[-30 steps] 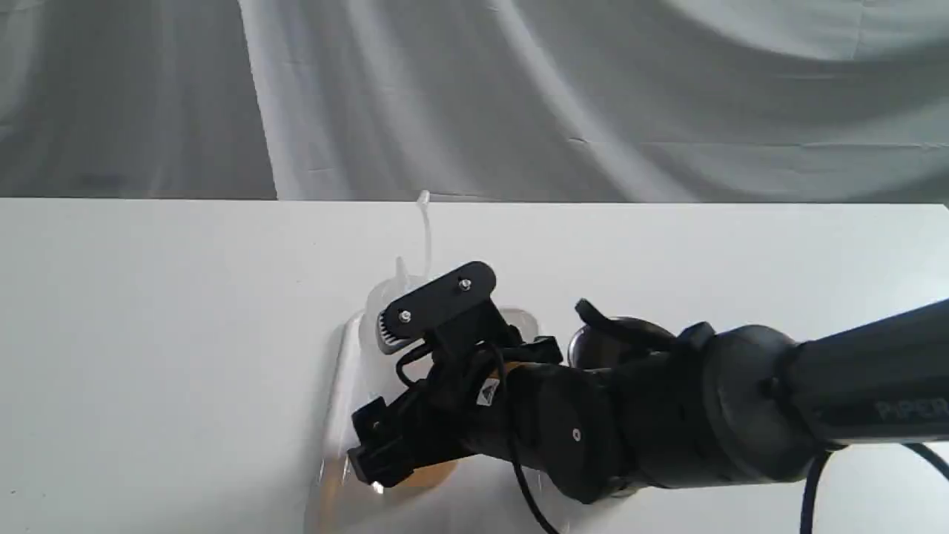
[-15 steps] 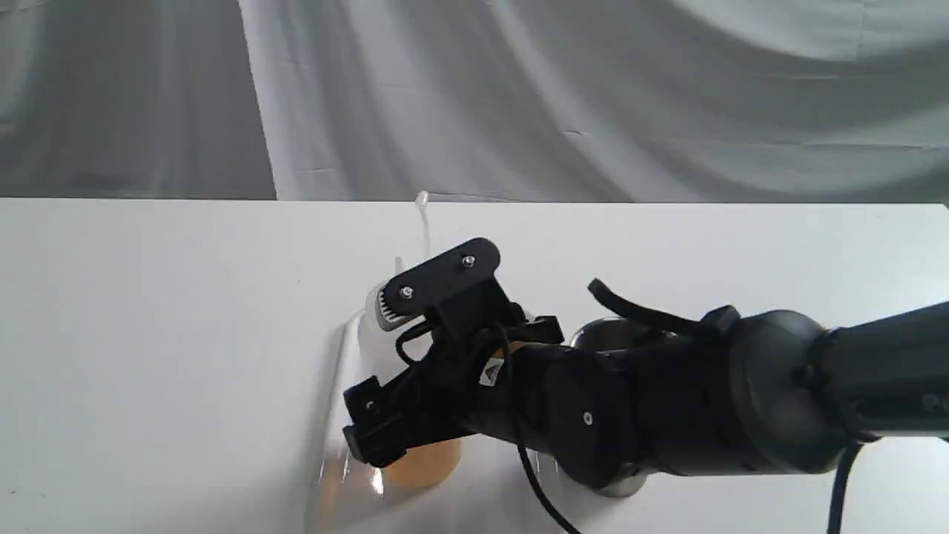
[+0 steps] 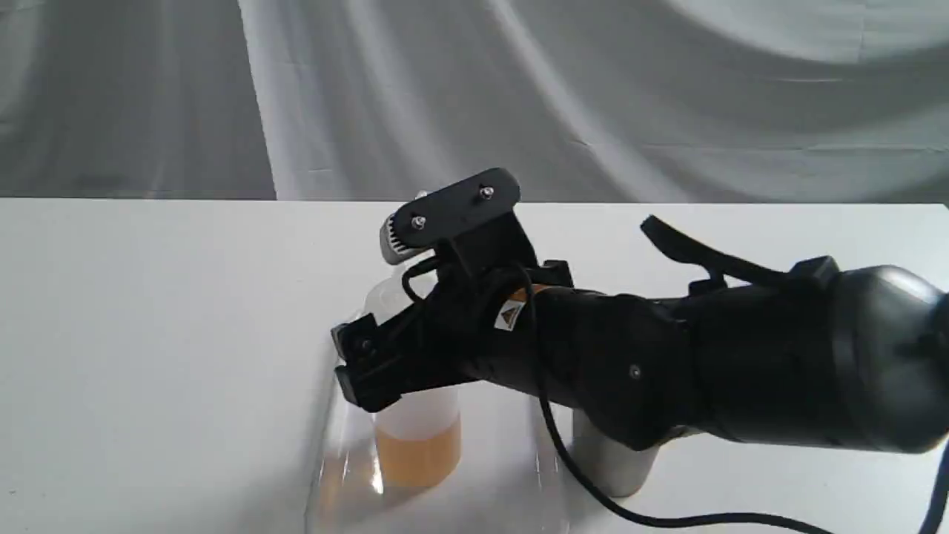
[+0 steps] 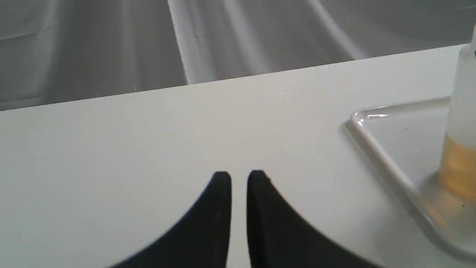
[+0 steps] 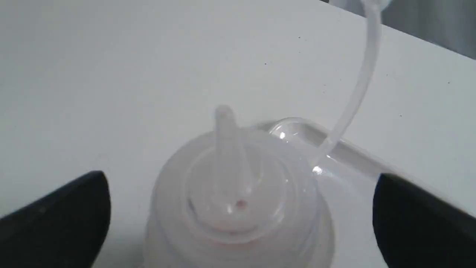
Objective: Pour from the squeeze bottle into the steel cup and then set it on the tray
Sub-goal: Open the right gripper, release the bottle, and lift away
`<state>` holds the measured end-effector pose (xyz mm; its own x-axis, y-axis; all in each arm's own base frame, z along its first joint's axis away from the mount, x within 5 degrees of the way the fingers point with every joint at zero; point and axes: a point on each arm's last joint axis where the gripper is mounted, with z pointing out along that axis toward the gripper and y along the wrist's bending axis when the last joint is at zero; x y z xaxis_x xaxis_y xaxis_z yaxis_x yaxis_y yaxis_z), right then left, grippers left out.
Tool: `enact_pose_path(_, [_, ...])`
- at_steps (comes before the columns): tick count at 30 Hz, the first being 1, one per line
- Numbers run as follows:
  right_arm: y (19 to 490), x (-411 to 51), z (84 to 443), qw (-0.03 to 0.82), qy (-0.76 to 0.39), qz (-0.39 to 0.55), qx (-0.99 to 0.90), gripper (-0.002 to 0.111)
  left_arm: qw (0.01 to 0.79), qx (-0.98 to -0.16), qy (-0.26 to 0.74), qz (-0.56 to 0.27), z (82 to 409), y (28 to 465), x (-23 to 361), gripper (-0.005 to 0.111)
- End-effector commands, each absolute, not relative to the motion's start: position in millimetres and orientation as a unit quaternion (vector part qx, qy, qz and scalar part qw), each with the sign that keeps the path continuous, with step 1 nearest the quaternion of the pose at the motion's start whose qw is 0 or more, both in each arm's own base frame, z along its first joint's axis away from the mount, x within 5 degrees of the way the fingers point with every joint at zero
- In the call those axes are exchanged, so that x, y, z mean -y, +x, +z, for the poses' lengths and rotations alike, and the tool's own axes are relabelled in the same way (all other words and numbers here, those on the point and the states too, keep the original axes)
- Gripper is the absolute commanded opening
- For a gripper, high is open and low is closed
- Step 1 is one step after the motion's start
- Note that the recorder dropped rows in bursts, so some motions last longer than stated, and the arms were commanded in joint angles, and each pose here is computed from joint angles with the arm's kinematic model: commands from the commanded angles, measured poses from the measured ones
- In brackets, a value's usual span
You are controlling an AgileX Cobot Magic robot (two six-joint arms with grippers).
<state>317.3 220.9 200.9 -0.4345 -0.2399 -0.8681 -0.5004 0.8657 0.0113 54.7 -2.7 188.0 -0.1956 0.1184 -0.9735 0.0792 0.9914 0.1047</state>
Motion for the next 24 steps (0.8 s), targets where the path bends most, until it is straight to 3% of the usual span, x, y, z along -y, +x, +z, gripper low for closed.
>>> enact_pose_path(1, [313, -219, 213, 0.493, -0.229, 0.136, -0.829, 0.094, 0.634, -0.771, 0.064, 0.014, 187, 55, 3, 0.008])
enact_pose_path(10, [306, -213, 248, 0.531, -0.225, 0.146, -0.804, 0.094, 0.634, -0.771, 0.064, 0.014, 187, 55, 3, 0.008])
enact_pose_path(24, [268, -186, 337, 0.633, -0.229, 0.156, -0.723, 0.094, 0.634, -0.771, 0.064, 0.014, 187, 55, 3, 0.008])
